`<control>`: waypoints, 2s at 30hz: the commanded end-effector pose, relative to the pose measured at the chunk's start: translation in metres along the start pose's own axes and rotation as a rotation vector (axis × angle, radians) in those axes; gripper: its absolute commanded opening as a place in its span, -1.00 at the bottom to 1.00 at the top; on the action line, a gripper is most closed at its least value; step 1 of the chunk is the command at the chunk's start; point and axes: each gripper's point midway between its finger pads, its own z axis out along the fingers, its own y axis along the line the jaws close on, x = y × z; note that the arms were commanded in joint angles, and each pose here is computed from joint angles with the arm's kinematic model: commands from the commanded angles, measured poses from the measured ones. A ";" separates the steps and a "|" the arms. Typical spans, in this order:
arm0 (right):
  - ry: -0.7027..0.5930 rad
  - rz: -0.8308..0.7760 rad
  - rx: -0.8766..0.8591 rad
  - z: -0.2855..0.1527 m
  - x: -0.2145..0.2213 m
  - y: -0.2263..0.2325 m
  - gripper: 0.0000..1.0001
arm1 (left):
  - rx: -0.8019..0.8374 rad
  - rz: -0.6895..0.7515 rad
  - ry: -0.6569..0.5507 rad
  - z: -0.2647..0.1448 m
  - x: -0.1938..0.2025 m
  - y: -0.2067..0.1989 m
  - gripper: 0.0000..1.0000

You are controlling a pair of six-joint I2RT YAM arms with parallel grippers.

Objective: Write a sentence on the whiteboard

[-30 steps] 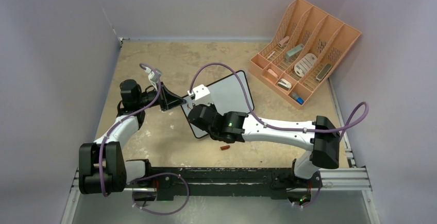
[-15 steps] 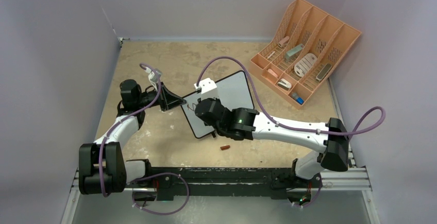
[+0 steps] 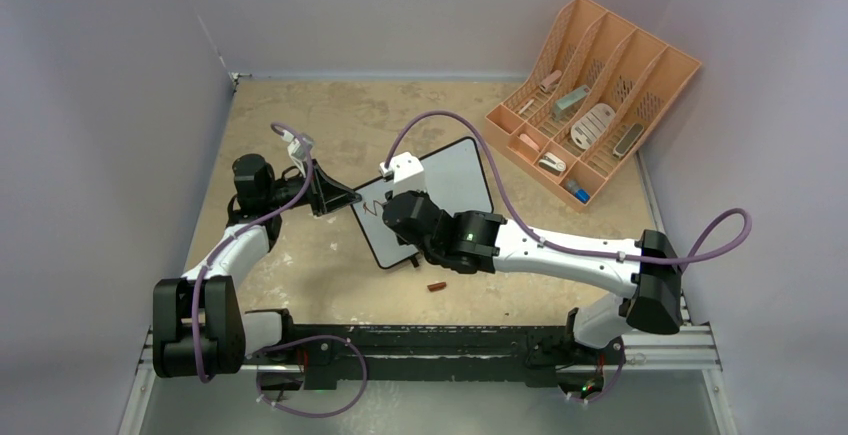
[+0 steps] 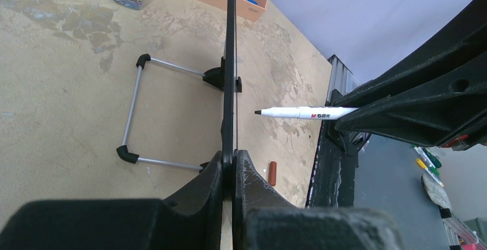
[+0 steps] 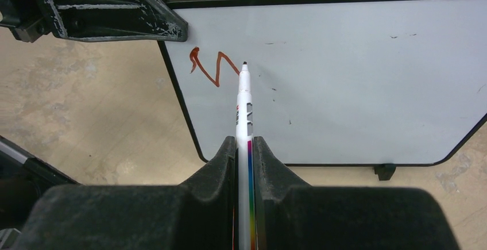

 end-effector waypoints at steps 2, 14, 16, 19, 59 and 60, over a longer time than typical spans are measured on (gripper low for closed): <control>-0.035 0.030 -0.018 0.005 -0.012 0.006 -1.00 | 0.048 0.059 0.017 0.003 -0.002 -0.011 -1.00; -0.025 0.031 0.011 0.011 -0.010 0.001 -1.00 | 0.051 0.061 0.017 0.003 -0.002 -0.012 -1.00; -0.026 0.032 0.013 0.012 -0.011 0.001 -1.00 | 0.051 0.060 0.017 0.002 -0.002 -0.011 -1.00; -0.024 0.032 0.016 0.013 -0.010 0.000 -1.00 | 0.051 0.059 0.017 0.002 -0.002 -0.011 -1.00; 0.089 -0.016 0.031 0.012 0.029 -0.011 -1.00 | 0.050 0.062 0.017 0.002 -0.002 -0.012 -1.00; 0.088 -0.018 0.037 0.012 0.029 -0.013 -1.00 | 0.050 0.062 0.017 0.002 -0.001 -0.012 -1.00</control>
